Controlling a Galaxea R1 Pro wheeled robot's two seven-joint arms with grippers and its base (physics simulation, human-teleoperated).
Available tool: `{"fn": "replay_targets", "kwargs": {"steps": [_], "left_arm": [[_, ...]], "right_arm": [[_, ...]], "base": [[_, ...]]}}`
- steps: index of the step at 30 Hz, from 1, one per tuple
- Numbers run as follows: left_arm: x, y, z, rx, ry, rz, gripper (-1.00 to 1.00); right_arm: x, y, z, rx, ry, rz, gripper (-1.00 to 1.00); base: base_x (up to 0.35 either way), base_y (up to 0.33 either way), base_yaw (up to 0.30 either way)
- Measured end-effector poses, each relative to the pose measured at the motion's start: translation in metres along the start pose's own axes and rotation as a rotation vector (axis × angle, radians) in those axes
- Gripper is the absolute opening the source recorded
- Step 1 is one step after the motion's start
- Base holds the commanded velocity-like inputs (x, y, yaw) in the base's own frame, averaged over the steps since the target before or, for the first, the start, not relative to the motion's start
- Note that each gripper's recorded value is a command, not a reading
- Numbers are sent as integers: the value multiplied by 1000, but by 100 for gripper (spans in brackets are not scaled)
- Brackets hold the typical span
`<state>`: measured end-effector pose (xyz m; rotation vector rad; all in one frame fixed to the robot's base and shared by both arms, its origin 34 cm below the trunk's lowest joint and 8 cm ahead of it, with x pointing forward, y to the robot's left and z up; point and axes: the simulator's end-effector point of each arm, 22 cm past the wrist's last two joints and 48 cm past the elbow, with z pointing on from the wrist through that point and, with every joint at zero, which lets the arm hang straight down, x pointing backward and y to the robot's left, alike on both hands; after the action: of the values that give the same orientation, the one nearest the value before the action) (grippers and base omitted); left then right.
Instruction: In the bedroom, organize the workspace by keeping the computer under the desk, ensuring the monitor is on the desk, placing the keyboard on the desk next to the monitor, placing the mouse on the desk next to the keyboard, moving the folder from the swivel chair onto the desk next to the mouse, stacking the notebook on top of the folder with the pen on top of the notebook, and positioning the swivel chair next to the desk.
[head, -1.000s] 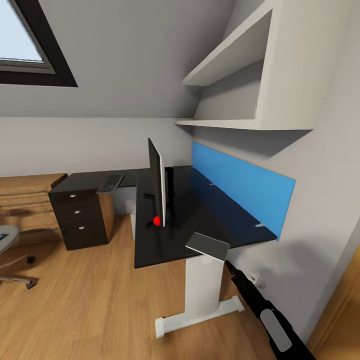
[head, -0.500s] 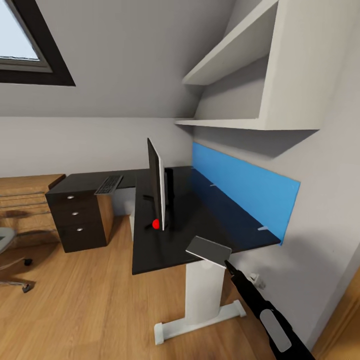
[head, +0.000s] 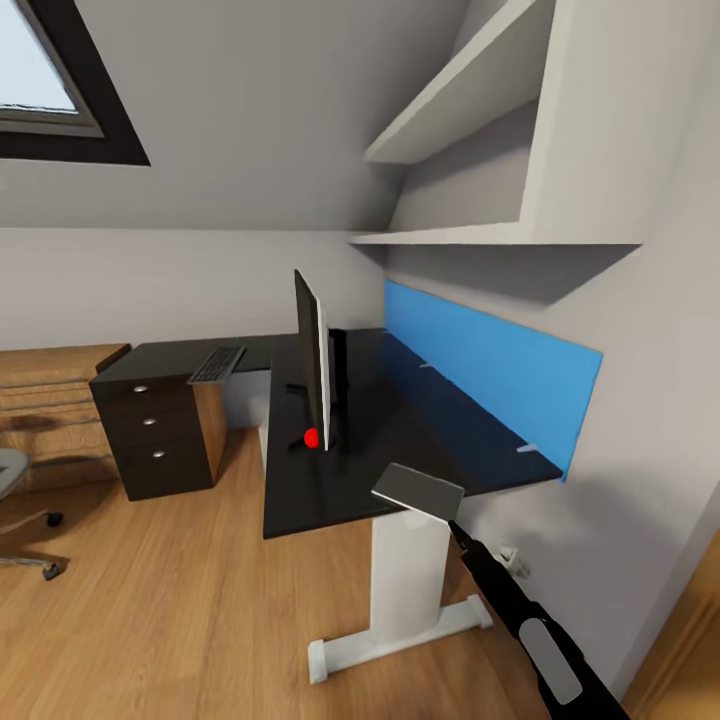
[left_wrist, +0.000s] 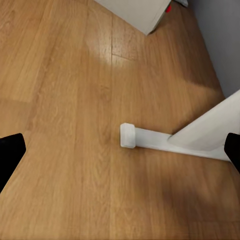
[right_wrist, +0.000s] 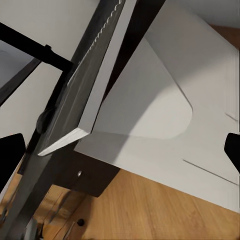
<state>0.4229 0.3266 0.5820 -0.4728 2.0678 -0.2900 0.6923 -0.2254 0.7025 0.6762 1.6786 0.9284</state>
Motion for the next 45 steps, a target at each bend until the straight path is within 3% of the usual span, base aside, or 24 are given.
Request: {"fn": "replay_targets", "kwargs": {"steps": [5, 45], "left_arm": [[8, 4, 4, 0, 0, 0, 100], [9, 6, 4, -4, -2, -1, 100]], "right_arm": [[6, -8, 0, 0, 0, 0, 100], [6, -8, 0, -1, 1, -2, 100]], "base": [[0, 0, 0], [67, 36, 0]]}}
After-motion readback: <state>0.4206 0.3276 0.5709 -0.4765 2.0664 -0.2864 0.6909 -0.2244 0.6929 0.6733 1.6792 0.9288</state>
